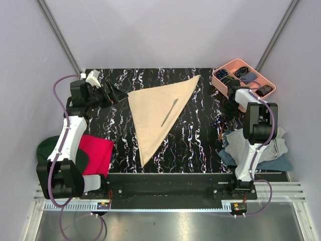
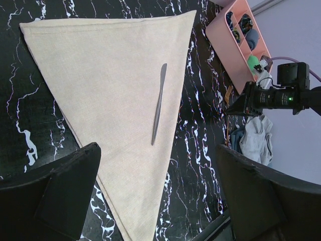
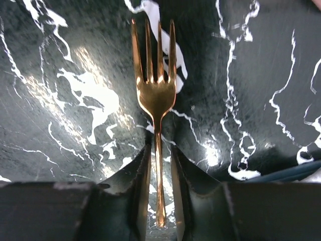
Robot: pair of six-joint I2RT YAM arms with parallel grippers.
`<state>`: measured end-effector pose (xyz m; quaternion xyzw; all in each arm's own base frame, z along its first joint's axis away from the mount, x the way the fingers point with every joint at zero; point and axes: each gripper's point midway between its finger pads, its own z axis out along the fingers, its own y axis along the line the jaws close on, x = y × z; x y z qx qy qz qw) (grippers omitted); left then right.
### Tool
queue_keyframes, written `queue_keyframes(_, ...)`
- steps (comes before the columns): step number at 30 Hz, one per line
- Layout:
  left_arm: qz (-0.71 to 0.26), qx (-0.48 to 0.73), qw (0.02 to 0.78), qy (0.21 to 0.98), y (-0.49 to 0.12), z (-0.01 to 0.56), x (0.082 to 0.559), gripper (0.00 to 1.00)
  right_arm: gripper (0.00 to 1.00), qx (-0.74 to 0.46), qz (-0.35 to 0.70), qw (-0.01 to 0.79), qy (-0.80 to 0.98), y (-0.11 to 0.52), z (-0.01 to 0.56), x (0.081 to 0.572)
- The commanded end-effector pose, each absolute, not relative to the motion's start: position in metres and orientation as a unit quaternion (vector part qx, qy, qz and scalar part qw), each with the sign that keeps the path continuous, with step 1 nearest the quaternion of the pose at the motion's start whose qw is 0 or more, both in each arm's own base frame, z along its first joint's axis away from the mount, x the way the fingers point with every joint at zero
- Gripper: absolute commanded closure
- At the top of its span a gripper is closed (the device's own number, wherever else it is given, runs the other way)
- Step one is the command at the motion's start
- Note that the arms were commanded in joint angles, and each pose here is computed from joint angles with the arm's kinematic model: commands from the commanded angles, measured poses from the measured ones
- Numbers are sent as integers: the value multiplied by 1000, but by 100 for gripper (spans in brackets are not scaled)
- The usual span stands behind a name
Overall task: Fold the napkin, place the utensils inside, and roll it up
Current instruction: Grab a utensil with the right arm
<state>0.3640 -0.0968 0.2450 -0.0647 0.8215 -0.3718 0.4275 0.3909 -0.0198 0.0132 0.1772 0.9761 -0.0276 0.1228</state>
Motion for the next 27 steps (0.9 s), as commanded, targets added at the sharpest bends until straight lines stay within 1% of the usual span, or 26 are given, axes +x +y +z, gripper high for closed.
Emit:
queue_keyframes(1,-379,-38,446,810,-101,255,366,1,75,162,-43,136,976,-32,11,404)
queue_keyframes(4,-378,-37,449,809,-102,257,365,1,80,156,-41,128,979,-31,5,402)
queue_keyframes(5,-379,-36,449,808,-102,258,365,1,86,155,-40,127,979,-30,4,402)
queue_keyframes(8,-380,-35,449,808,-103,258,364,1,100,152,-22,120,981,-24,-1,397)
queue_keyframes(12,-380,-33,449,808,-104,259,364,1,100,166,11,111,980,-6,2,384)
queue_keyframes(14,-380,-34,449,808,-105,259,364,1,100,172,47,124,976,20,18,381)
queue_keyframes(18,-383,-36,446,808,-105,258,364,1,100,200,64,143,967,69,42,370)
queue_keyframes(20,-385,-36,443,809,-106,256,364,1,100,189,73,155,967,100,53,366)
queue_keyframes(26,-394,-36,440,806,-109,257,364,1,100,180,140,187,955,176,85,381)
queue_keyframes(27,-397,-36,439,805,-110,258,363,1,100,185,143,183,955,182,83,385)
